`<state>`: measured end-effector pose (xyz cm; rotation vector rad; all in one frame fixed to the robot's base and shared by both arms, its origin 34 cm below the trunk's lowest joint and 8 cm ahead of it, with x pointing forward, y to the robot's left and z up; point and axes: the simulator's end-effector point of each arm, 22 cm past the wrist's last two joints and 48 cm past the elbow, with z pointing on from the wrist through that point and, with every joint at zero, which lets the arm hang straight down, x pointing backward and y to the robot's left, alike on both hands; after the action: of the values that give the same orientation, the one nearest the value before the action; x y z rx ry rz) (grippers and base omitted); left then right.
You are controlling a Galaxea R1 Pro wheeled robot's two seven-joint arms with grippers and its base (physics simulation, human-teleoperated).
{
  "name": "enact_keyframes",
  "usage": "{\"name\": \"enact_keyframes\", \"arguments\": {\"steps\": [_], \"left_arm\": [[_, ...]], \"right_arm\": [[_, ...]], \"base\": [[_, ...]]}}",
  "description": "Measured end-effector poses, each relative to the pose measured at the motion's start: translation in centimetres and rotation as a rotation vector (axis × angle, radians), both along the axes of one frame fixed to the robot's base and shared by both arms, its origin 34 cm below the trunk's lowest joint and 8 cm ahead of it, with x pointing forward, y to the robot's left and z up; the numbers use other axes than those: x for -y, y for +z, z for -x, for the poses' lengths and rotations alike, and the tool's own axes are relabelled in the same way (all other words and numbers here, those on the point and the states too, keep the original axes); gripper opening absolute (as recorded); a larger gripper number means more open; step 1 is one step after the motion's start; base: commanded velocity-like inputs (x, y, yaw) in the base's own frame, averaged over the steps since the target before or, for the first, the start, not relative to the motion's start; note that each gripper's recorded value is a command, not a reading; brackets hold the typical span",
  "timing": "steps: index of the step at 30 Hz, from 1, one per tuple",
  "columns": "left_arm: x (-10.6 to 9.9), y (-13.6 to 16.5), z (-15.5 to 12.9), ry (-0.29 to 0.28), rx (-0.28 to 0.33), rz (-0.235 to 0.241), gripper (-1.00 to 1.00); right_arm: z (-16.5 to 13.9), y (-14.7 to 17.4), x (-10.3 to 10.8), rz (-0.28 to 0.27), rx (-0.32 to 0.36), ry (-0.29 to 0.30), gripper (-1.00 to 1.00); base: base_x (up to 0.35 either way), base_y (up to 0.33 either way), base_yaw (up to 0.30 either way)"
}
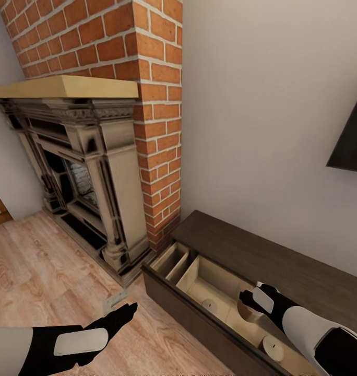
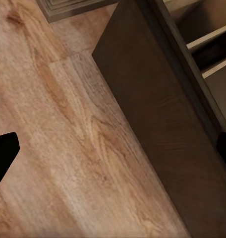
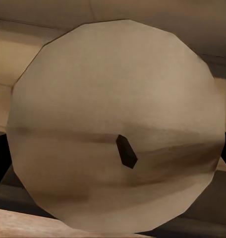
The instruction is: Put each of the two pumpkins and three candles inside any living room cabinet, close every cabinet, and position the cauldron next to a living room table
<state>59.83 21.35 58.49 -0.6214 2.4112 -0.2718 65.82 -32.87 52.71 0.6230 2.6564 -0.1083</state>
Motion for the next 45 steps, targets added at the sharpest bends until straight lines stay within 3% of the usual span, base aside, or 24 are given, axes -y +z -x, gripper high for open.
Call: {"name": "enact_keyframes", "arguments": {"steps": [6,10,12,19,26,28,31,35,45], "left_arm": [[-0.1,-0.2,0.4,0.000,-0.011,0.008,1.00],[0.6,2.1,1.2,-0.004,-0.015,0.091,1.00],[0.6,4.2,1.3,-0.024,0.012,0.122,1.00],[-0.7,5.4,0.9,-0.080,0.085,0.102,1.00],[-0.8,4.0,1.1,-0.086,0.087,0.098,1.00],[-0.4,3.7,1.3,-0.092,0.079,0.094,1.00],[0.3,3.7,1.4,-0.100,0.080,0.103,1.00],[0.2,3.7,1.4,-0.100,0.079,0.101,1.00],[0.1,4.1,1.4,-0.100,0.080,0.100,1.00]], "right_arm": [[0.2,-0.5,0.0,0.002,-0.007,0.001,-1.00],[0.3,-0.8,0.1,0.003,-0.011,0.001,-1.00],[0.2,-0.9,0.1,0.005,-0.009,0.000,-1.00],[0.5,-2.4,0.2,0.007,-0.014,-0.003,-1.00],[0.4,-3.8,0.5,0.015,0.000,-0.010,-1.00],[0.4,-4.0,-0.8,-0.020,0.008,-0.031,-1.00],[0.2,-3.9,-1.7,-0.031,0.005,-0.016,-1.00],[0.0,-3.8,-0.7,-0.013,0.016,-0.030,-1.00],[-0.4,-3.2,-0.5,-0.008,0.034,-0.038,-1.00]], "base": [[0.000,0.000,0.000],[0.000,0.000,0.000],[0.000,0.000,0.000],[0.000,0.000,0.000],[0.000,0.000,0.000],[0.000,0.000,0.000],[0.000,0.000,0.000],[0.000,0.000,0.000],[0.000,0.000,0.000]]}}
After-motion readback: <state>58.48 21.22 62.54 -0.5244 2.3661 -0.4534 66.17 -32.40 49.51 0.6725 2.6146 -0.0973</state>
